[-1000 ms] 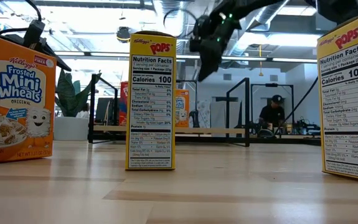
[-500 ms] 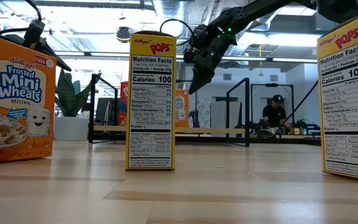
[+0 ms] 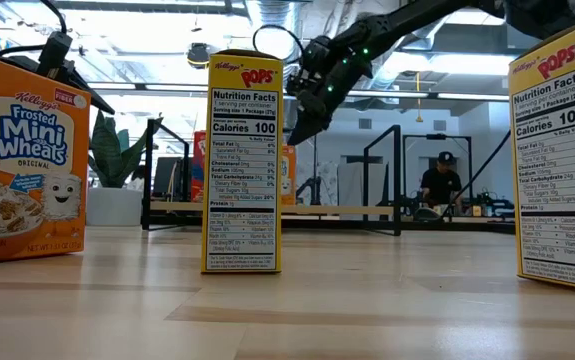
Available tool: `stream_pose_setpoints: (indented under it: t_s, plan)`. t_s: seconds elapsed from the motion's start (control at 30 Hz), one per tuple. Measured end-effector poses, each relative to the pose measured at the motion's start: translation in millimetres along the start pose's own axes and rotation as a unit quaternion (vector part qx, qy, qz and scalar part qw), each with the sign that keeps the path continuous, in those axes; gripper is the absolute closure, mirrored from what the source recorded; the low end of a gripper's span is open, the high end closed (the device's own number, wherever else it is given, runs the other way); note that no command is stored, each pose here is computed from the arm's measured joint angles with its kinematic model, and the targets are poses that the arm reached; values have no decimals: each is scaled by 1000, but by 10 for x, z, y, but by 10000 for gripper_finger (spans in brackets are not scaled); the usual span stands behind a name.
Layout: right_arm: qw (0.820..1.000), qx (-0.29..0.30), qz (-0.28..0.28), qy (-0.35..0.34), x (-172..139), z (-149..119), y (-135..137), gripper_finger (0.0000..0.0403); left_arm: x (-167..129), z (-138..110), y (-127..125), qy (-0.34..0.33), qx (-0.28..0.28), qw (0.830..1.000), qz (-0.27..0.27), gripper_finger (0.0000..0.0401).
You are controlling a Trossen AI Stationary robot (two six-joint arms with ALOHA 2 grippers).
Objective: Stack cereal on shelf
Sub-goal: Put the top orange cereal box on the shelf
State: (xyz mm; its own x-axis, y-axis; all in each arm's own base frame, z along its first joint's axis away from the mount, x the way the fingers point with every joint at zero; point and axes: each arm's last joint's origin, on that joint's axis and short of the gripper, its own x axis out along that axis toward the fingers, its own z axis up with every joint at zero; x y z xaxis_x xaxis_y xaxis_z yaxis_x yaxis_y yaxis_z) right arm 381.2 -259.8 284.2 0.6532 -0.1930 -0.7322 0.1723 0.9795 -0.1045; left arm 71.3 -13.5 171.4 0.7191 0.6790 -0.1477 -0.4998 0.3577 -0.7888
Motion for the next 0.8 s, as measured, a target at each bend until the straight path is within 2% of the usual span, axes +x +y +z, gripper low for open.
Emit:
stream_pose_setpoints:
  t_s: [0.27,0.53,0.8]
  plan:
    - [1000,4,-7,30,-99,17,77,394,0,0,1,0,1,1000,0,115]
    - [999,6,-17,47,-133,23,143,371,0,-2,1,3,1,1000,0,115]
    - [997,10,-23,69,-228,-7,145,395,0,-1,18,2,8,1000,3,115]
